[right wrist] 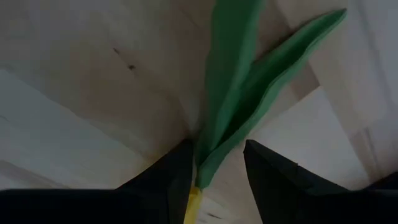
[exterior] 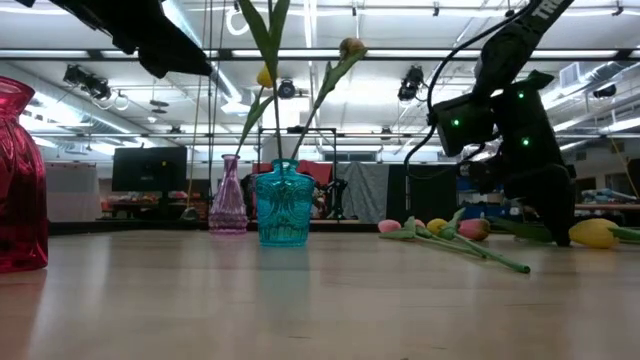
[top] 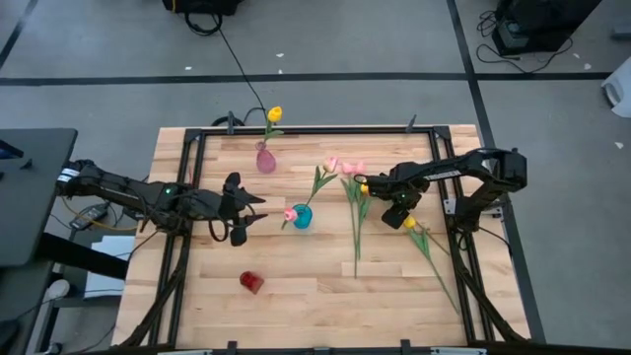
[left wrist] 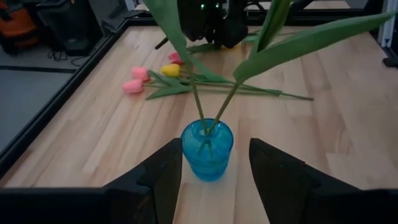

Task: Sort flowers into vase by color
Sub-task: Put the pink flower into the blue flower vase

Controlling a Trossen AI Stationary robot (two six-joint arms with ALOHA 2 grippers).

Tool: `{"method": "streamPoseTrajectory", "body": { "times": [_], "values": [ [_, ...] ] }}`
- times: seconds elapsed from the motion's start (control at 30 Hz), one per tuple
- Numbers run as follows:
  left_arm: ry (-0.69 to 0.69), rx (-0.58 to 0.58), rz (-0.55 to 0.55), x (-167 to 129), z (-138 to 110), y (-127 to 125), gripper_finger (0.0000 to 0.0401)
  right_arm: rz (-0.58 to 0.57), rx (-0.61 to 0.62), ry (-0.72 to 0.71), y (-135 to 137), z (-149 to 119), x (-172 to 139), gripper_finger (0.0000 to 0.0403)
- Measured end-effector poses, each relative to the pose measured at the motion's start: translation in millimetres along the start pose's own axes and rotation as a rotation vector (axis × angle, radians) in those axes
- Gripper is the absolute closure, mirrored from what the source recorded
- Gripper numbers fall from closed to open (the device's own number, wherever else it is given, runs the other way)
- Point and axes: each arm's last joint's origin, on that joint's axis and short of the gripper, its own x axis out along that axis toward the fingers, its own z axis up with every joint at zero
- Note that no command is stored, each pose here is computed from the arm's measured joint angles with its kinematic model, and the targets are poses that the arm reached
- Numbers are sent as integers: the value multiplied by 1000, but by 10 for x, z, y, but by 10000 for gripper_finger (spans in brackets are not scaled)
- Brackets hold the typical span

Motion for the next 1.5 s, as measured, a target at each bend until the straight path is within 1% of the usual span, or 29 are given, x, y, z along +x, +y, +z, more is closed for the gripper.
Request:
{"method": "streamPoseTrajectory", "body": {
  "times": [0.07,0.13,0.23,0.37,0.43,0.5,0.57,0.6,0.7,0.73,0.77,0.83,0.9,0.97,1.0,1.07,1.13,1.2,1.3,1.37,1.43,1.5],
  "values": [
    [-7,-17,-1,-15,6,5,208,-3,-5,-1,1,2,8,253],
    [-10,-23,-2,-21,8,7,208,2,-8,-10,0,-1,-1,270],
    [-9,-25,-2,-22,8,8,208,17,-7,-42,-9,-19,-42,310],
    [-12,-28,-3,-22,10,7,208,-9,-6,-116,-57,-56,-136,370],
    [-18,-33,-5,-21,17,6,208,-10,-14,-163,-79,-89,-210,389],
    [-31,-40,-12,-21,31,3,208,-11,-10,-223,-110,-133,-309,390],
    [-44,-51,-36,-22,47,-6,208,-11,7,-317,-148,-171,-472,382],
    [-49,-55,-73,-23,56,-17,208,-8,12,-372,-159,-194,-569,379],
    [-61,-50,-259,-26,88,-77,208,14,12,-555,-178,-311,-908,378],
    [-69,-50,-296,-22,99,-95,208,34,3,-627,-183,-359,-1034,380],
    [-80,-53,-306,-20,111,-100,208,63,-12,-700,-182,-405,-1150,382],
    [-108,-62,-268,-18,135,-88,208,153,-48,-866,-170,-494,-1374,383],
    [-156,-66,-199,-12,175,-72,208,277,-104,-1023,-142,-581,-1561,381],
    [-199,-65,-174,-15,214,-67,208,402,-177,-1154,-104,-661,-1721,378],
    [-226,-73,-184,-22,241,-70,208,459,-213,-1205,-76,-698,-1786,377],
    [-258,-79,-243,-18,278,-95,208,546,-292,-1287,5,-756,-1887,376],
    [-253,-80,-306,2,278,-137,208,623,-370,-1344,119,-797,-1959,376],
    [-243,-83,-326,42,271,-187,208,687,-444,-1402,259,-813,-2020,375],
    [-225,-59,-266,112,265,-215,208,729,-527,-1491,480,-783,-2075,375],
    [-215,-51,-227,140,260,-216,208,729,-565,-1551,635,-735,-2087,375],
    [-220,-39,-195,140,269,-209,208,706,-585,-1604,789,-669,-2071,375],
    [-222,-40,-175,135,271,-200,208,653,-588,-1657,919,-601,-2042,375]
  ]
}}
